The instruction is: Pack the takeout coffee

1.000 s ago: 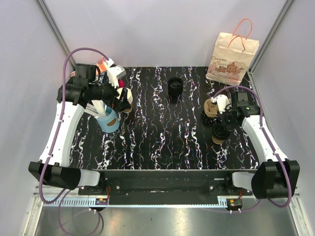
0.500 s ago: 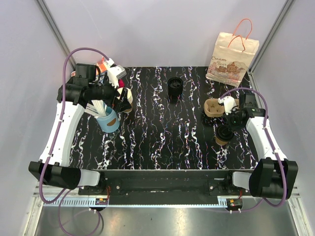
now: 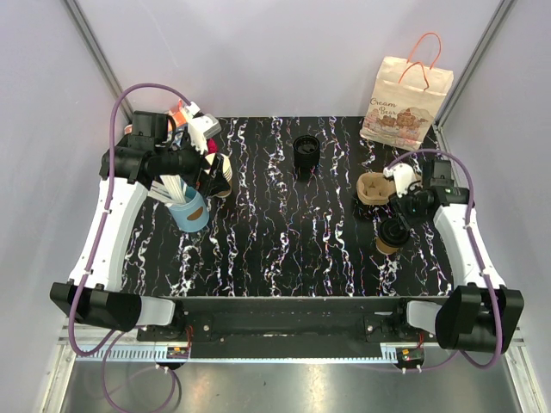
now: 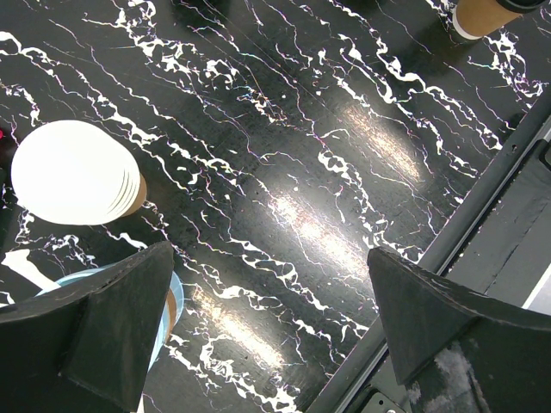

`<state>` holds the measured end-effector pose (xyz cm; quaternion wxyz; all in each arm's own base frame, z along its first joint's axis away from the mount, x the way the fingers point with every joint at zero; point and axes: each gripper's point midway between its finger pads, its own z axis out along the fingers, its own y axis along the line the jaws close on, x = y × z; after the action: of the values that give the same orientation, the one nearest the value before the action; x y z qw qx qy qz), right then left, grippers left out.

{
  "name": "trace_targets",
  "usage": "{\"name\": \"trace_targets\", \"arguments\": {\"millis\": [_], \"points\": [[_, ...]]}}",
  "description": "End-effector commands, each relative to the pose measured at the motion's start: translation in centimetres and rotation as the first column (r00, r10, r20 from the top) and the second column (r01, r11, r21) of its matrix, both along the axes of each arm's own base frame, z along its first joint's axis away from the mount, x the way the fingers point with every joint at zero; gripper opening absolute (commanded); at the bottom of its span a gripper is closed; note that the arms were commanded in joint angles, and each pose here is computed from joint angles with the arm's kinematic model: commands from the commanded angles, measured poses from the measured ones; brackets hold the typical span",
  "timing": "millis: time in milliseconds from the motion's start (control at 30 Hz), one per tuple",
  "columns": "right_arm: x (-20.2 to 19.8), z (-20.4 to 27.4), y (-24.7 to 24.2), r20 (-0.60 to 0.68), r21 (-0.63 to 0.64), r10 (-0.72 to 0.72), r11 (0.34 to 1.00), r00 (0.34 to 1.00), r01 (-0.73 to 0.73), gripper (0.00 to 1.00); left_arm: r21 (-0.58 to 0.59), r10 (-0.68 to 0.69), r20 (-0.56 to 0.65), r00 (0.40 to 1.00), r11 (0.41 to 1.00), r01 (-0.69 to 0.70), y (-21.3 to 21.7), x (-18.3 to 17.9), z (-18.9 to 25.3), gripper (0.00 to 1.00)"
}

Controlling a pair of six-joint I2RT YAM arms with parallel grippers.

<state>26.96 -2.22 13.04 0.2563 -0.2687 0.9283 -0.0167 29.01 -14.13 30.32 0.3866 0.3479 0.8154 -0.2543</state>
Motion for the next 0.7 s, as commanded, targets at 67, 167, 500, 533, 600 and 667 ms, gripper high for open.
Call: {"name": "trace_targets", "arguments": {"millis": [67,167,500,533,600,667], "points": [[2.2,6.6,-0.3,0.154,-0.019,0.016,1.000,0.988,-0.013,0.57,-0.028,-0.019,0.056,0.998,0.999,0.021,-0.3,-0.1,1.7,0.99],[4.3,10.1,-0.6,0.242,-0.025,-0.006,1.000,0.970,0.012,0.68,-0.030,-0.020,0.051,0.998,0.999,0.022,-0.4,0.0,1.7,0.99],[16.5,21.5,-3.4,0.570,0.101,-0.263,0.962,0.778,0.252,0.77,-0.038,-0.027,0.046,0.999,0.999,0.029,-0.5,-0.2,1.6,0.99],[17.7,22.7,-3.5,0.606,0.120,-0.271,0.960,0.748,0.251,0.77,-0.037,-0.027,0.043,0.999,0.999,0.029,-0.5,-0.2,1.5,0.99],[19.9,24.0,-4.5,0.644,0.137,-0.315,0.944,0.697,0.300,0.77,-0.038,-0.028,0.042,0.999,0.999,0.030,-0.5,-0.2,1.5,0.99],[21.7,26.0,-5.3,0.707,0.155,-0.333,0.934,0.624,0.322,0.77,-0.037,-0.028,0.036,0.999,0.999,0.030,-0.5,-0.2,1.3,0.99]]}}
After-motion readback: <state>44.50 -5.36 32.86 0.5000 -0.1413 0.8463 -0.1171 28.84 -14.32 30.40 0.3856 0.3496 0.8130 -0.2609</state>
